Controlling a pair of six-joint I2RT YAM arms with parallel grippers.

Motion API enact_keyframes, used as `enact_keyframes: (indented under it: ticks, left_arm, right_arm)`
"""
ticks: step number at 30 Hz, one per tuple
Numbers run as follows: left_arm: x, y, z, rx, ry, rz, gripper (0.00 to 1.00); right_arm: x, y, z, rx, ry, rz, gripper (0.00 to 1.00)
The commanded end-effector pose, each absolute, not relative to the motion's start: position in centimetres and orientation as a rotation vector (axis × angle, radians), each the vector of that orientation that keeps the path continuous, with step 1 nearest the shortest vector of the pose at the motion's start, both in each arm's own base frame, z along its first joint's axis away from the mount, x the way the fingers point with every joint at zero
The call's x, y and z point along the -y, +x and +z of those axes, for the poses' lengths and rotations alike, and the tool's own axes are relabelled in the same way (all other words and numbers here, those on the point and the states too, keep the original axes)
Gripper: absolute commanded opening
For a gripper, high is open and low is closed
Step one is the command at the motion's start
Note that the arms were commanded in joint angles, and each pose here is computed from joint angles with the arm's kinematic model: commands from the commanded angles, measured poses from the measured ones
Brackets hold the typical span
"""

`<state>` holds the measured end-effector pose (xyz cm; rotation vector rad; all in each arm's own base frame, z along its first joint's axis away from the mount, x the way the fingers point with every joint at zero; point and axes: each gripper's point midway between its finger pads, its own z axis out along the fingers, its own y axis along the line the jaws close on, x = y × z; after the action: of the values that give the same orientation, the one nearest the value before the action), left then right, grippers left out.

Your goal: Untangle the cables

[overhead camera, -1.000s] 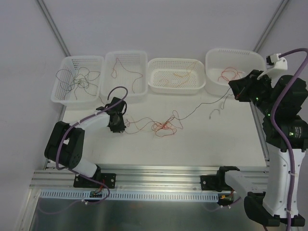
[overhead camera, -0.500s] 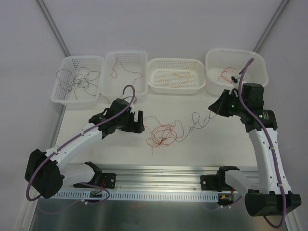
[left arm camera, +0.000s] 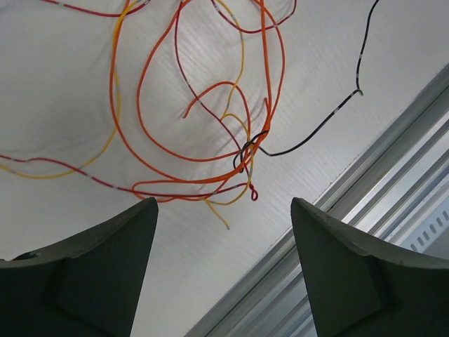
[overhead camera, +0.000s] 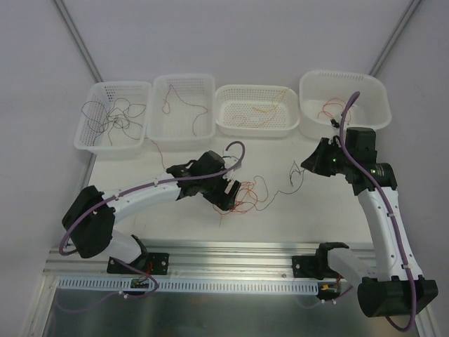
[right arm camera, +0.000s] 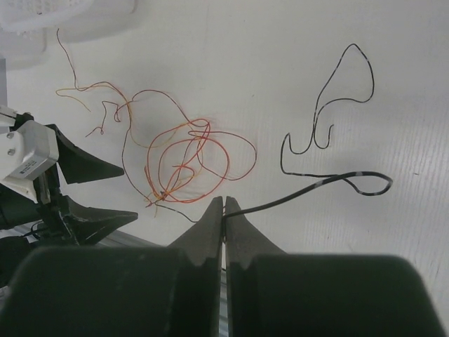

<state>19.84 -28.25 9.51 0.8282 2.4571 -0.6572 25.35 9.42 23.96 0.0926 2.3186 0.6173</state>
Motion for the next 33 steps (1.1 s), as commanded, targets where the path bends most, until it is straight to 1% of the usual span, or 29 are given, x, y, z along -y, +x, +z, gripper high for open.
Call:
enact_keyframes:
  ticks: [1, 3, 8, 14, 18, 19, 20, 21, 23, 24, 27, 30, 31, 32, 33]
  left_arm:
    - [30.9, 20.2, 10.2, -2.382, 0.956, -0.698, 0.77]
    - [31.7, 20.1, 9.6, -2.388, 0.992, -0.691, 0.74]
    - [32.1, 19.9, 7.7, -2.434, 1.024, -0.658, 0.61]
    - [31.5, 19.8, 5.8, -2.488, 1.017, -0.611, 0.59]
    - [31.5, 19.9, 4.9, -2.514, 1.014, -0.596, 0.48]
    - [31.4, 19.9, 4.8, -2.519, 1.011, -0.587, 0.38]
    - [31.3, 20.0, 4.7, -2.522, 1.001, -0.576, 0.32]
    - [31.2, 20.1, 4.6, -2.523, 0.995, -0.563, 0.17]
    - [30.7, 20.5, 4.5, -2.52, 0.981, -0.524, 0.05]
    - [30.3, 20.5, 4.8, -2.516, 0.974, -0.512, 0.0]
    - [28.9, 20.9, 5.9, -2.505, 0.911, -0.475, 0.0]
    - [26.2, 21.5, 7.0, -2.525, 0.748, -0.48, 0.0]
    - [24.7, 22.4, 7.2, -2.558, 0.622, -0.486, 0.0]
    - [22.9, 22.3, 6.6, -2.597, 0.538, -0.481, 0.0]
    - [22.1, 22.5, 7.6, -2.58, 0.461, -0.534, 0.0]
  right_arm:
    - [-9.7, 25.3, 24.4, -2.284, 0.058, 0.631, 0.01]
    - [-9.7, 25.0, 24.3, -2.285, 0.056, 0.632, 0.01]
    - [-9.7, 24.8, 24.2, -2.287, 0.051, 0.627, 0.01]
    - [-9.6, 24.7, 24.5, -2.28, 0.041, 0.621, 0.01]
    - [-9.5, 24.6, 24.3, -2.281, 0.047, 0.615, 0.01]
    - [-9.4, 24.6, 24.2, -2.286, 0.05, 0.61, 0.01]
    - [-9.4, 24.5, 24.1, -2.287, 0.05, 0.606, 0.01]
    - [-9.3, 24.5, 24.1, -2.288, 0.044, 0.597, 0.01]
    - [-8.9, 24.4, 23.9, -2.297, 0.055, 0.566, 0.01]
    - [-8.6, 24.4, 24.0, -2.299, 0.066, 0.552, 0.01]
    - [-7.5, 24.4, 23.7, -2.309, 0.064, 0.471, 0.01]
    - [-6.3, 24.5, 23.5, -2.321, 0.107, 0.41, 0.01]
    - [-5.8, 24.6, 23.4, -2.326, 0.127, 0.385, 0.01]
    - [-5.5, 24.6, 23.4, -2.328, 0.143, 0.37, 0.01]
    - [-5.0, 24.6, 23.2, -2.332, 0.164, 0.349, 0.01]
